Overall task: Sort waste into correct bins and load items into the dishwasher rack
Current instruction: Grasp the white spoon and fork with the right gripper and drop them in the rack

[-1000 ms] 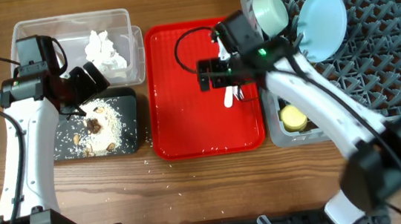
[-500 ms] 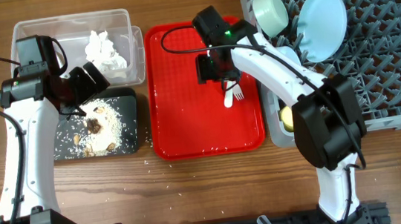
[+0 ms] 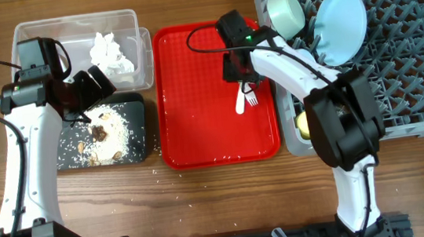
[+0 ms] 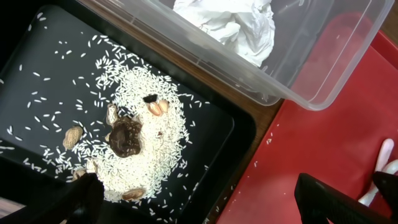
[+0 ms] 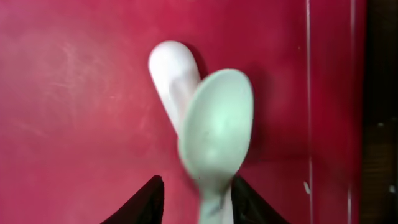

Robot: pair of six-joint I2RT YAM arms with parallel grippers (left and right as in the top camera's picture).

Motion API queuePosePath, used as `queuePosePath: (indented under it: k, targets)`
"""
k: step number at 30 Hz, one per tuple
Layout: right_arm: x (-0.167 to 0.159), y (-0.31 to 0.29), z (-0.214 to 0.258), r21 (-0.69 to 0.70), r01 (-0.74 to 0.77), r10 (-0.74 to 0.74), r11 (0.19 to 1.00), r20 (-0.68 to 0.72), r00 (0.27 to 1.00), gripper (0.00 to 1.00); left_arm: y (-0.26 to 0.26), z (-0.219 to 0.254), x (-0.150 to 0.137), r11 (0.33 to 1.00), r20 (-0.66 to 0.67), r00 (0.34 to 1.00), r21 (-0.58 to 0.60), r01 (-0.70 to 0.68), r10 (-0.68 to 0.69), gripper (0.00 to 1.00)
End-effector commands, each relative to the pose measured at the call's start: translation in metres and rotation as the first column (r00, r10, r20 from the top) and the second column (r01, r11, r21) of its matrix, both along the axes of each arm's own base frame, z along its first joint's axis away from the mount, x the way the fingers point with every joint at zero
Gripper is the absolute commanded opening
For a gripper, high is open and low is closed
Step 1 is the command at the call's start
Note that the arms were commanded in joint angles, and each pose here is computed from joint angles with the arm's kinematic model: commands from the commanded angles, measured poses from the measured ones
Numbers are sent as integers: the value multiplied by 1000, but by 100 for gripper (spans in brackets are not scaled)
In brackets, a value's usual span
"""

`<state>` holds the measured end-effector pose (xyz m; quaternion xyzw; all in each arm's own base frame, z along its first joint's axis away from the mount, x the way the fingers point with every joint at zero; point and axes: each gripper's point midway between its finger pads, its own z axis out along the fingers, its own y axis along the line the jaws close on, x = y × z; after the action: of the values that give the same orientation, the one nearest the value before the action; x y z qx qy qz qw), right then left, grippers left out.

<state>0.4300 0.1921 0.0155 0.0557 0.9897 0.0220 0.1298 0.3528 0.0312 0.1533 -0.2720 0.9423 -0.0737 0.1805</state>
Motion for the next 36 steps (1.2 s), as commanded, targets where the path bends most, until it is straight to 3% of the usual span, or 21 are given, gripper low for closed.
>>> queuePosePath:
  k: [1,3,6,9,16,22,27,29,33,36]
  targets:
    - [-5,-2,-16,-22,4,-4,1000,-28,1000,33,3,4,2,1000,12,1000,9,-4,4,100]
    - [-6,-2,-22,-26,0,-1,1000,-36,999,33,3,4,2,1000,12,1000,9,-4,4,100]
    - [-7,-1,-26,-24,-3,2,1000,-46,999,25,3,4,2,1000,12,1000,9,-4,4,100]
    - [-7,-1,-26,-25,-6,5,1000,-45,999,5,3,4,2,1000,12,1000,9,-4,4,100]
    - [-6,-1,-4,-30,-39,37,999,-40,998,4,3,4,2,1000,12,1000,9,-4,4,100]
    - [-8,7,79,29,-168,166,985,77,983,4,3,4,2,1000,12,1000,9,-4,4,100]
    - [-30,-18,154,54,-162,152,985,154,976,4,3,4,2,1000,12,1000,9,-4,4,100]
    - [-40,-42,179,57,-121,110,991,170,979,4,3,4,2,1000,12,1000,9,-4,4,100]
    - [-71,-128,215,44,131,-136,990,146,980,4,3,4,2,1000,12,1000,9,-4,4,100]
    - [-110,-211,202,-44,496,-495,867,39,868,4,3,4,2,1000,12,1000,9,-4,4,100]
